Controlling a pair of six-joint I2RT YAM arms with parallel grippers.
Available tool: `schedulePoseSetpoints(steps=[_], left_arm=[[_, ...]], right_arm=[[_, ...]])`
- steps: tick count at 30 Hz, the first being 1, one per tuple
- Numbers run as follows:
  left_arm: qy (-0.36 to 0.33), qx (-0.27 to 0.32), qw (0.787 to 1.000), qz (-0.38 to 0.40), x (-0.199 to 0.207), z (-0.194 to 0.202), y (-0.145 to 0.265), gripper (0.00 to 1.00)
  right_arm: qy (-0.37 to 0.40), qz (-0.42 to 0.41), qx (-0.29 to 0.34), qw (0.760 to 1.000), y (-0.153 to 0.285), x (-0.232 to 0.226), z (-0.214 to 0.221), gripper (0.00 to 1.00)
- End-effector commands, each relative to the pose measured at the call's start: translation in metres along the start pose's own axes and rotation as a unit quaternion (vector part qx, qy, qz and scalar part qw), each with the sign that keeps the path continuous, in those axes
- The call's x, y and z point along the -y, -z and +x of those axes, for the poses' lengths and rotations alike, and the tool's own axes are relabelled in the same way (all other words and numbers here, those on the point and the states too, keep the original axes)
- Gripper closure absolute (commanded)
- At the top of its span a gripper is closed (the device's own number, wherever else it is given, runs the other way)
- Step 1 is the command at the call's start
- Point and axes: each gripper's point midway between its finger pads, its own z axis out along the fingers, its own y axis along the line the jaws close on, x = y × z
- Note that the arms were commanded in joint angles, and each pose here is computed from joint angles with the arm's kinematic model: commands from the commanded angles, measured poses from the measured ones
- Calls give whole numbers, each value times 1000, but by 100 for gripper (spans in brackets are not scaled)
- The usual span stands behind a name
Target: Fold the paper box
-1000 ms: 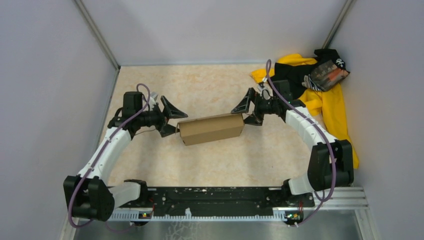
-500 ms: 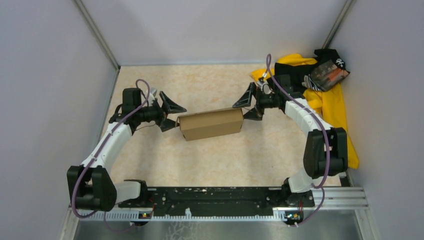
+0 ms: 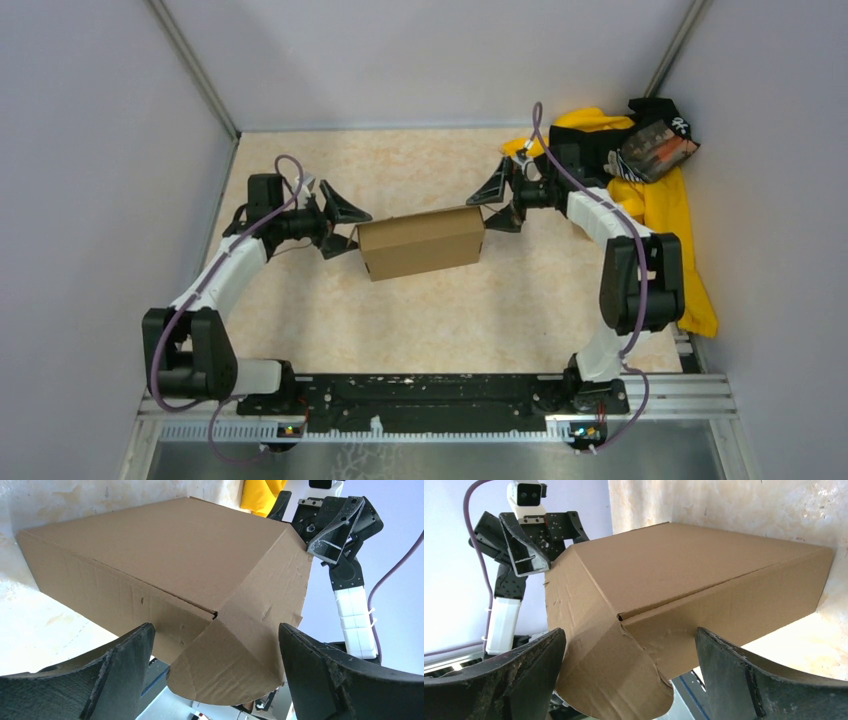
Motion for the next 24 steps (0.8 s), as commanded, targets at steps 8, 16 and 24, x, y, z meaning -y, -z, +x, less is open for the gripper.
schedulePoseSetpoints(steps=[8,16,24], left_arm=[[-49,-5,999,22,3,-13,1,1],[-65,-2,998,23,-1,-28,0,1],[-69,25,997,22,-1,-57,6,1]], right_arm=[[11,-34,22,999,2,-2,-31,1],[20,4,41,999,8,14,-50,1],[41,61,83,994,23,29,-74,1]])
